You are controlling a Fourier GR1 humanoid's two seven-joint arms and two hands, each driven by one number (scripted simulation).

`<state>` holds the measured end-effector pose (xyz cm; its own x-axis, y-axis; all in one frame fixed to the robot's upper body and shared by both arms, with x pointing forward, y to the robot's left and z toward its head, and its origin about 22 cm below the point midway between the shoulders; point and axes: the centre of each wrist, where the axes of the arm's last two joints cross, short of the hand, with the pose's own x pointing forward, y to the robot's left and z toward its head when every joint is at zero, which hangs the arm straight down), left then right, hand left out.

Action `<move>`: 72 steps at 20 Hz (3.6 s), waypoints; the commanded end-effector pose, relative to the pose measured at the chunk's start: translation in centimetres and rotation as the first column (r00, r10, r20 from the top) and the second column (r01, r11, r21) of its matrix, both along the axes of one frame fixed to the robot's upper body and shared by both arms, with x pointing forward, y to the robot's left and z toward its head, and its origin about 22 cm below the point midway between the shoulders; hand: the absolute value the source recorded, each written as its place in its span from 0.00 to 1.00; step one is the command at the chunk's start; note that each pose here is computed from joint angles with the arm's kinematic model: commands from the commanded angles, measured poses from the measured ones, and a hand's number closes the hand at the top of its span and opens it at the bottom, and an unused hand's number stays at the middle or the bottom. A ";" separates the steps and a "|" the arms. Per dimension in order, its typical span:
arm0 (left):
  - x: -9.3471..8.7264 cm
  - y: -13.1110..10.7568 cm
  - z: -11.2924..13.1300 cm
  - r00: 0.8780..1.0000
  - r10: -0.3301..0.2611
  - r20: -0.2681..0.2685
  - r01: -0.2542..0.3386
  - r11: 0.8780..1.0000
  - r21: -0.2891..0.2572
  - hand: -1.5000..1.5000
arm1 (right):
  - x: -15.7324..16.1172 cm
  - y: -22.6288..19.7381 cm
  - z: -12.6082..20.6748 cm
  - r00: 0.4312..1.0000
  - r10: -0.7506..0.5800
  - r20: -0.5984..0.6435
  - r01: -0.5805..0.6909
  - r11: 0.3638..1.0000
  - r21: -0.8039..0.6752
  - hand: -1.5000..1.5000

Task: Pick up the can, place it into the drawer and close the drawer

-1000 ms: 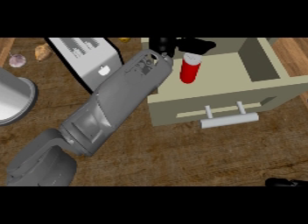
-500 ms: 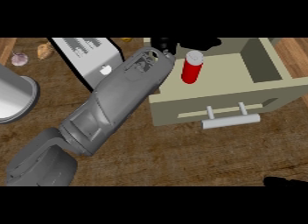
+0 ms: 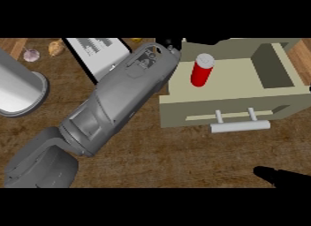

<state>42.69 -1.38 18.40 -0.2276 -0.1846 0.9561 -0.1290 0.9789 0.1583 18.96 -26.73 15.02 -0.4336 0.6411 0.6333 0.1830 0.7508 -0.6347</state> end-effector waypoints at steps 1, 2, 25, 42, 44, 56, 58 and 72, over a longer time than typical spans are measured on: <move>0.0 0.1 -0.2 1.000 0.014 0.022 -0.014 1.000 -0.010 0.00 | 1.2 0.6 -0.5 0.999 -0.034 -0.002 0.033 0.984 -0.175 0.00; -0.5 -1.0 1.1 1.000 0.017 0.005 -0.017 1.000 -0.013 0.00 | 1.2 0.8 -1.1 1.000 -0.023 -0.006 0.021 0.972 -0.236 0.00; -0.6 6.0 4.4 1.000 0.020 -0.024 -0.020 1.000 -0.012 0.00 | 12.0 3.7 -13.8 0.966 -0.258 -0.028 0.219 0.867 -0.448 0.00; -3.0 13.0 2.3 0.998 0.008 -0.058 -0.007 1.000 0.016 0.00 | 19.7 3.3 -14.7 0.927 -0.360 0.106 0.364 0.794 -0.487 0.00; -3.3 14.1 2.2 0.997 0.018 -0.081 -0.017 1.000 0.013 0.00 | 21.7 4.5 -12.3 0.925 -0.362 0.116 0.371 0.792 -0.486 0.00; -6.0 14.8 -1.3 0.996 0.000 -0.089 0.001 1.000 0.007 0.00 | 25.3 5.4 -9.8 0.897 -0.400 0.190 0.441 0.770 -0.462 0.00; -6.4 14.9 -1.0 0.997 -0.003 -0.082 0.003 1.000 0.002 0.00 | 25.3 5.7 -10.0 0.897 -0.396 0.197 0.442 0.774 -0.453 0.00; -7.0 17.3 -1.9 0.998 0.006 -0.061 -0.004 0.999 0.040 0.00 | 27.6 6.8 -4.9 0.921 -0.354 0.164 0.390 0.850 -0.355 0.00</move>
